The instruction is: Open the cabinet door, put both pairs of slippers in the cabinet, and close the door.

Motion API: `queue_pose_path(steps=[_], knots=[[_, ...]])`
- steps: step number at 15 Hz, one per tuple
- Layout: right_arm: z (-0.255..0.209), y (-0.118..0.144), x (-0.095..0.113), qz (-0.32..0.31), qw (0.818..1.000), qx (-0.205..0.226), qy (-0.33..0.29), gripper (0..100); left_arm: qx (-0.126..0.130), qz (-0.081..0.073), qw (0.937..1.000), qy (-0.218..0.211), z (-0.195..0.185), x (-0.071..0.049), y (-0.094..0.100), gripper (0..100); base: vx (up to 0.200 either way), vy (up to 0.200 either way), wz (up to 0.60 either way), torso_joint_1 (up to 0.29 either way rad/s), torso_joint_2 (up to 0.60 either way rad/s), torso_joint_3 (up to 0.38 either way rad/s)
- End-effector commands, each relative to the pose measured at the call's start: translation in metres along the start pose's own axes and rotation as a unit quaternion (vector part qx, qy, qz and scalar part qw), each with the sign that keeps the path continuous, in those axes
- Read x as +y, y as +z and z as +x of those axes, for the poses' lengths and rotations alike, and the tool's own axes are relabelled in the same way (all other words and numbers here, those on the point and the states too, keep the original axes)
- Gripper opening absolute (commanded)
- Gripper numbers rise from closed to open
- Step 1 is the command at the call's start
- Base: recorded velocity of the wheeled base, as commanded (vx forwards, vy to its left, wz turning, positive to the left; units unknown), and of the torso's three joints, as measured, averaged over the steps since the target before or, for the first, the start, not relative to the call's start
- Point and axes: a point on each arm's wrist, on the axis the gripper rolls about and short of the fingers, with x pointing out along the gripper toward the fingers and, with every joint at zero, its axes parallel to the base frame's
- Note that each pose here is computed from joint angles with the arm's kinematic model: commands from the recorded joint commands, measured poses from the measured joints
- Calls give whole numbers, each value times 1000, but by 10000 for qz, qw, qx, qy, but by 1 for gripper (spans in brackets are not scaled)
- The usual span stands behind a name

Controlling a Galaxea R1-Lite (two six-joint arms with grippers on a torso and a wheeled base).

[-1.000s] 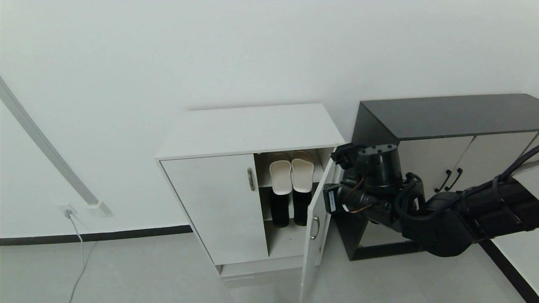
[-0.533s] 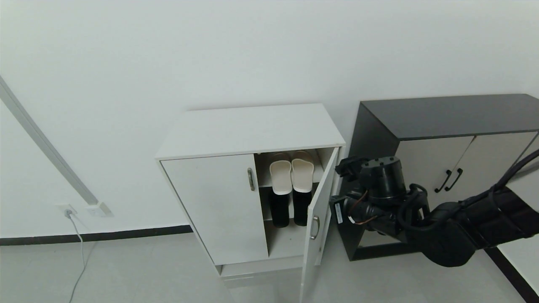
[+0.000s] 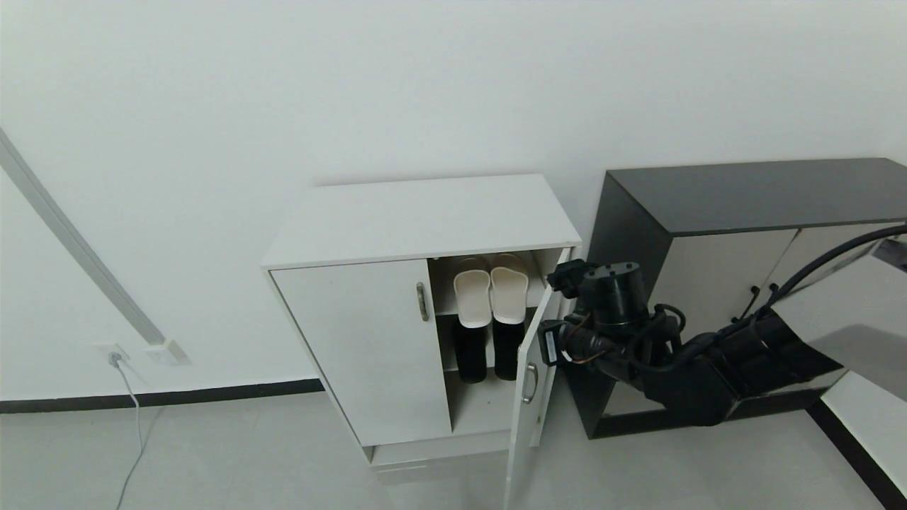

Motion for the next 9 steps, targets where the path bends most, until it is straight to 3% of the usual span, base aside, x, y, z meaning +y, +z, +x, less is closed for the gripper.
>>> queue_pose_path(steps=[1, 9], knots=[[15, -6, 0, 15, 10000, 43, -30, 0, 8, 2, 10000, 0, 0, 0, 0, 0, 0, 0, 0, 0, 0, 0], [52, 5, -1, 327, 9978, -568, -2, 0, 8, 2, 10000, 0, 0, 0, 0, 0, 0, 0, 0, 0, 0, 0]])
